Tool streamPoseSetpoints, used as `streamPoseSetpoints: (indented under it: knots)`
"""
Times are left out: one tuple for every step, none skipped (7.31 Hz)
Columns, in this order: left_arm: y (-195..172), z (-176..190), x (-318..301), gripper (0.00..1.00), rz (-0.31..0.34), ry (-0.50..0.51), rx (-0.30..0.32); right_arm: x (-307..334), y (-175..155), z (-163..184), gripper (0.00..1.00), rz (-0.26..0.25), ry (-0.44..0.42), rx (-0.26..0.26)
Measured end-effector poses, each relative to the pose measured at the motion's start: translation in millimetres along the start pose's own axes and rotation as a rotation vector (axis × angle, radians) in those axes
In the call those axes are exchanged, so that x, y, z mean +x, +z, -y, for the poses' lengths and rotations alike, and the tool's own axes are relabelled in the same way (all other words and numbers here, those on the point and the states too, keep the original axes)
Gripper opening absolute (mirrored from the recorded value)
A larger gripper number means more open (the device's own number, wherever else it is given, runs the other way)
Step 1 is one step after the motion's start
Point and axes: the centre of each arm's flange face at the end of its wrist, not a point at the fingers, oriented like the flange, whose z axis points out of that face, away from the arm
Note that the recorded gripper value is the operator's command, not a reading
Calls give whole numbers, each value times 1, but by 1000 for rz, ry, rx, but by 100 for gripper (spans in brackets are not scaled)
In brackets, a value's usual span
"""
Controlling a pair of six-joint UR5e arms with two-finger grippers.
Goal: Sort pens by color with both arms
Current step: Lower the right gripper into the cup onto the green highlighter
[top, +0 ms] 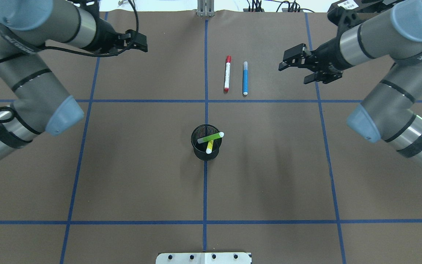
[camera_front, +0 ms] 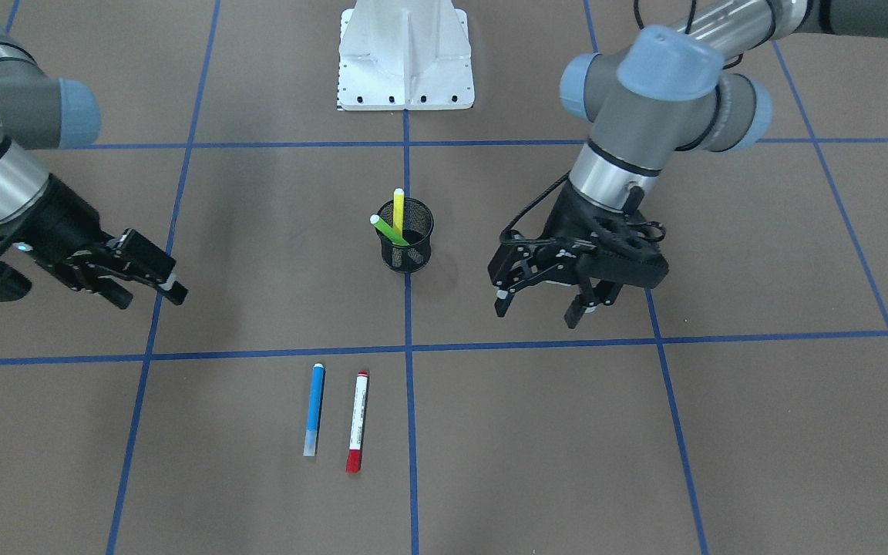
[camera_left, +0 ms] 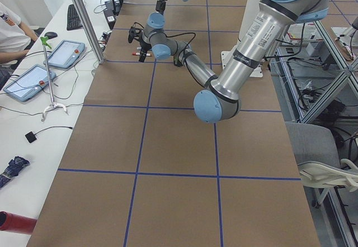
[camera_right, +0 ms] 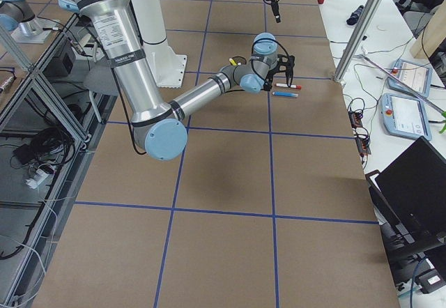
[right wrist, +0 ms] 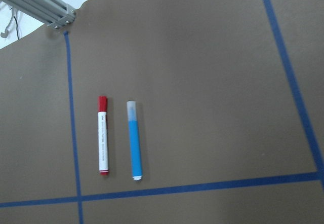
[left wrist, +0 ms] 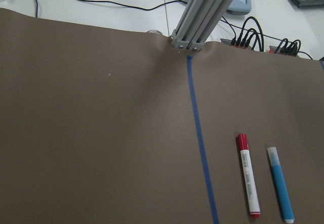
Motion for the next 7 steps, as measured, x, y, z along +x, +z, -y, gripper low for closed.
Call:
streamPoseSetpoints:
  knots:
    - [-19,6,-37,100,0,5,-30,-30,27,-31,99,19,-8,-52]
    - [-34,7,-66,100,6,5,-44,-52,53,-63,99,29,-25,-91]
    - [-43,5,-84,100,11,-2,-53,-64,73,-90,99,31,-39,-121]
    - [-48,1,-95,100,12,-9,-64,-72,87,-111,98,33,-54,-125]
    - [-51,-1,-101,100,12,-16,-72,-79,98,-126,96,33,-66,-110]
    - [-51,-1,-103,100,13,-20,-76,-82,105,-135,86,31,-75,-104]
    - [-52,-2,-103,100,13,-22,-78,-81,111,-142,56,27,-82,-106]
